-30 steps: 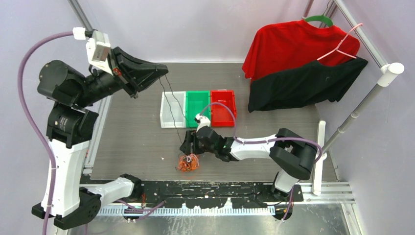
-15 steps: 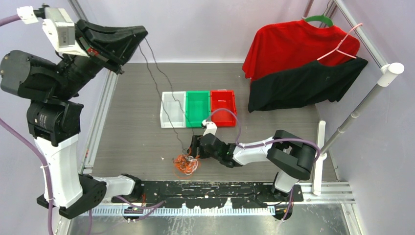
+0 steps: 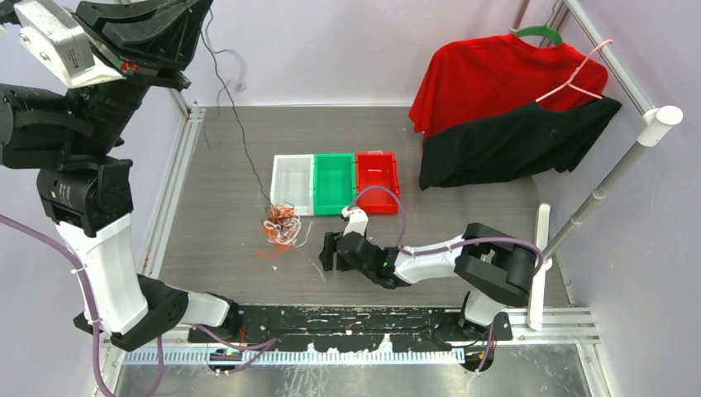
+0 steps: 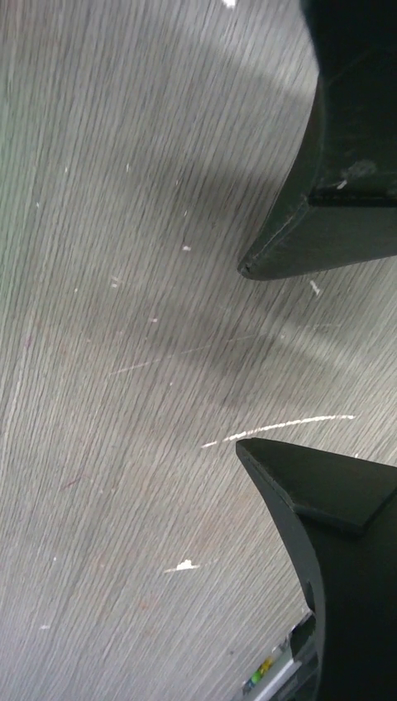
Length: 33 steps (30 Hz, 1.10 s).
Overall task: Untangle the cables
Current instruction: Untie the cable.
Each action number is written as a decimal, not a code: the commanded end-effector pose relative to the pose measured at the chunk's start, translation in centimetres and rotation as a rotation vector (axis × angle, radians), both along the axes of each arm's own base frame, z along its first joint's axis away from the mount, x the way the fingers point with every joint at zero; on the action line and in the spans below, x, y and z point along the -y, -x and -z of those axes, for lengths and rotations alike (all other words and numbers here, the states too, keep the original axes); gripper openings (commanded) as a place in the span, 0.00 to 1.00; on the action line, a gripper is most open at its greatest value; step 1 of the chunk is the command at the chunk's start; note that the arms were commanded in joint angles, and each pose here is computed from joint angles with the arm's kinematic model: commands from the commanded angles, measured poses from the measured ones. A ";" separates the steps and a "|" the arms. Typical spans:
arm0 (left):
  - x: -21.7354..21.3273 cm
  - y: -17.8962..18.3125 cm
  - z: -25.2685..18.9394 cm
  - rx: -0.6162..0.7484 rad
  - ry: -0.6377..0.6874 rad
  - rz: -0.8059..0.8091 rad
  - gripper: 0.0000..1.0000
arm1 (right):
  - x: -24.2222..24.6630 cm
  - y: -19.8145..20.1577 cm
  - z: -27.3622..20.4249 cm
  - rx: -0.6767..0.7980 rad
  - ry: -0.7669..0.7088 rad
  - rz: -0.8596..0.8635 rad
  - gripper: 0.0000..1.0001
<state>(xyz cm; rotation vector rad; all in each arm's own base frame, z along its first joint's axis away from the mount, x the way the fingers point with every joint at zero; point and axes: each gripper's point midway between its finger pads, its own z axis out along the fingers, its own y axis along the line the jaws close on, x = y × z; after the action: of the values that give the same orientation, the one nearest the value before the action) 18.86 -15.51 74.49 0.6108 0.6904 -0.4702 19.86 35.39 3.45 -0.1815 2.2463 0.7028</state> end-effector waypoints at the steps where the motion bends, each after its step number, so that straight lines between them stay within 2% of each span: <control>1: -0.5 2.3 -1.2 0.090 0.000 0.002 0.00 | 2.4 -0.2 -1.0 0.041 0.082 0.028 0.77; 5: 0.2 1.5 1.2 0.029 -0.040 0.022 0.00 | 1.8 -0.5 -7.2 0.126 0.023 -0.022 0.81; 7: 0.1 2.2 2.0 0.018 -0.050 0.032 0.00 | 0.9 -0.2 -11.1 0.200 -0.010 -0.114 0.82; 10: 0.7 1.6 3.9 -0.032 -0.083 0.054 0.00 | -1.1 1.8 -16.9 0.310 -0.144 -0.303 0.87; 15: 1.5 0.8 6.5 -0.109 -0.109 0.085 0.00 | -2.0 3.2 -25.1 0.470 -0.268 -0.419 0.91; 19: 2.1 0.8 7.7 -0.146 -0.125 0.127 0.00 | -3.7 3.5 -27.0 0.493 -0.306 -0.476 0.91; 27: 2.8 0.6 8.7 -0.188 -0.137 0.169 0.00 | -7.1 3.7 -26.4 0.456 -0.369 -0.533 0.89; 30: 2.9 0.8 8.6 -0.195 -0.133 0.181 0.00 | -8.1 2.6 -25.4 0.440 -0.343 -0.498 0.85; 33: 2.9 1.1 8.5 -0.196 -0.129 0.192 0.00 | -9.1 1.4 -23.8 0.418 -0.322 -0.454 0.75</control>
<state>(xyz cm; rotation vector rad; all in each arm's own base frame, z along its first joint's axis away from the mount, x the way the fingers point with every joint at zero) 19.54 -18.56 64.69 0.7647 0.9101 -0.6446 17.19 42.63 23.34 -0.7253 1.7826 1.0847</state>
